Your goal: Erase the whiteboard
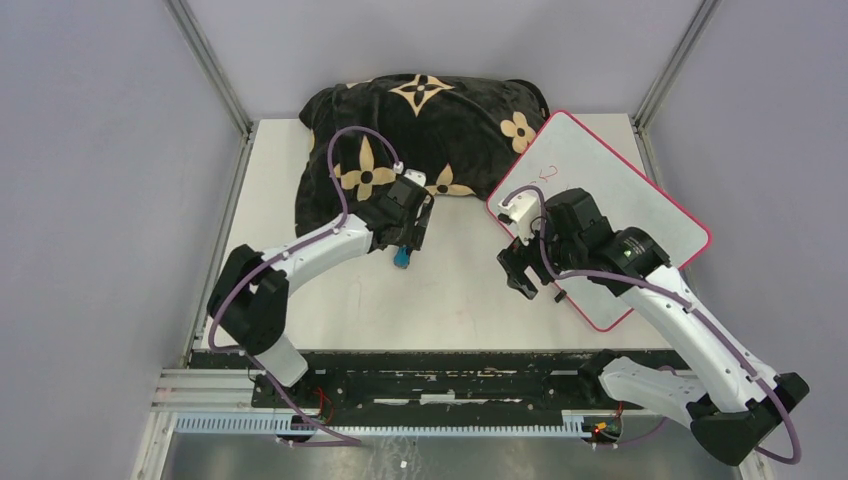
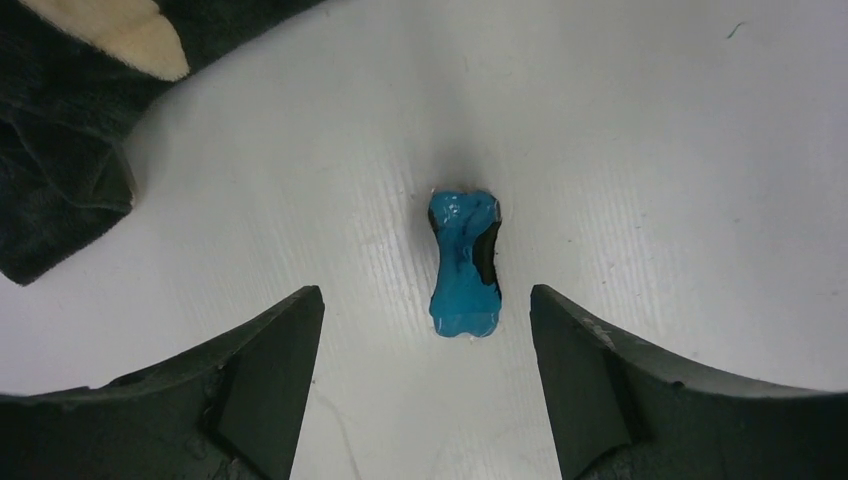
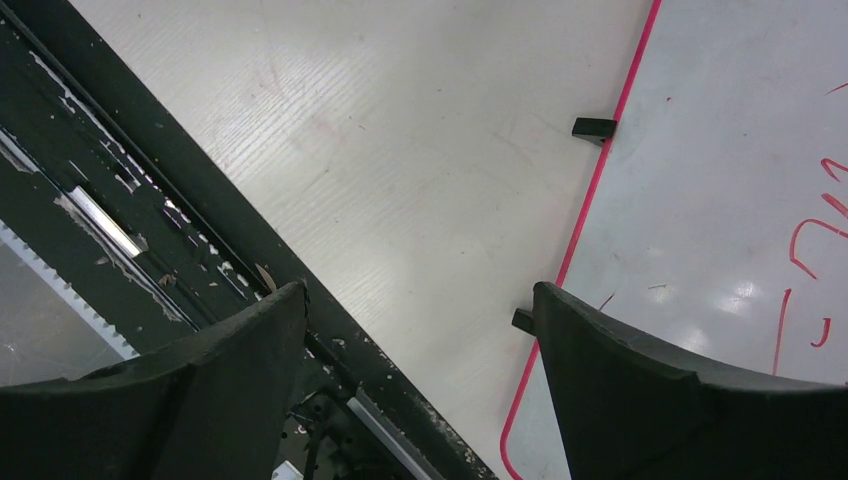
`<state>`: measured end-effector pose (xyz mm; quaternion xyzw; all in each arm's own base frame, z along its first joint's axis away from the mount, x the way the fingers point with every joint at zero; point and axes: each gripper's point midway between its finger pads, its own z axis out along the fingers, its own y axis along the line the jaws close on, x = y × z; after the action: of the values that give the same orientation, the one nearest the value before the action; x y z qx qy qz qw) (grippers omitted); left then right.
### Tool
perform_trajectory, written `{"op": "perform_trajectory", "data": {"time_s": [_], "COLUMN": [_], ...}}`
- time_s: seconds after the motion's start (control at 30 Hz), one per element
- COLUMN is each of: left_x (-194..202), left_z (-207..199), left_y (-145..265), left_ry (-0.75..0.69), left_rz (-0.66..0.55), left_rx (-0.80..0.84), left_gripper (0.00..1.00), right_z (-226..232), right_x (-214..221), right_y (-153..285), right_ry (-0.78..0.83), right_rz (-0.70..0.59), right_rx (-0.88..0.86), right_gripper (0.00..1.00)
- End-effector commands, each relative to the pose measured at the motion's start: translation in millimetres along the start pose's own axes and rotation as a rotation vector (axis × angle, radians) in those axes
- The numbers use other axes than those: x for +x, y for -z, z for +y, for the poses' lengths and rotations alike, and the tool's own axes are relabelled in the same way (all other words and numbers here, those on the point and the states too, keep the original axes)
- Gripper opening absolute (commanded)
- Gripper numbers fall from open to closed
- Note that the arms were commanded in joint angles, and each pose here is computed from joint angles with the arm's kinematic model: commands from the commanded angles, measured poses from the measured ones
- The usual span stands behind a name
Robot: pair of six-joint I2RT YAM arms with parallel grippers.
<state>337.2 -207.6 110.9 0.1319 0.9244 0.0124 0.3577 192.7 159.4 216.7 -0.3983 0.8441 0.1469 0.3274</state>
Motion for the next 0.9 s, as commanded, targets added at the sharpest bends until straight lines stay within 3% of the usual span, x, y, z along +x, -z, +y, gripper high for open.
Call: {"op": "perform_trajectory", "data": {"time_s": [0.0, 0.3, 0.87], "left_x": [-5, 25, 44], "left_z": [6, -13, -20], "left_y": [-2, -26, -47], "left_ry": [-0.002, -0.03, -0.03], "left_rz": [0.013, 0.145, 0.215], "left_rx": [-0.059, -0.006, 0.032], "left_gripper": [0.81, 0.72, 0.64], "right_z": [-2, -1, -1], "right_x": [-11, -11, -11], "right_y": [12, 14, 16], "right_ry": [0.042, 0.047, 0.053], "right_rz": [-0.038, -0.051, -0.061], "right_rx": [0.006, 0.006, 0.007], "right_gripper": [0.91, 0.9, 0.9]}}
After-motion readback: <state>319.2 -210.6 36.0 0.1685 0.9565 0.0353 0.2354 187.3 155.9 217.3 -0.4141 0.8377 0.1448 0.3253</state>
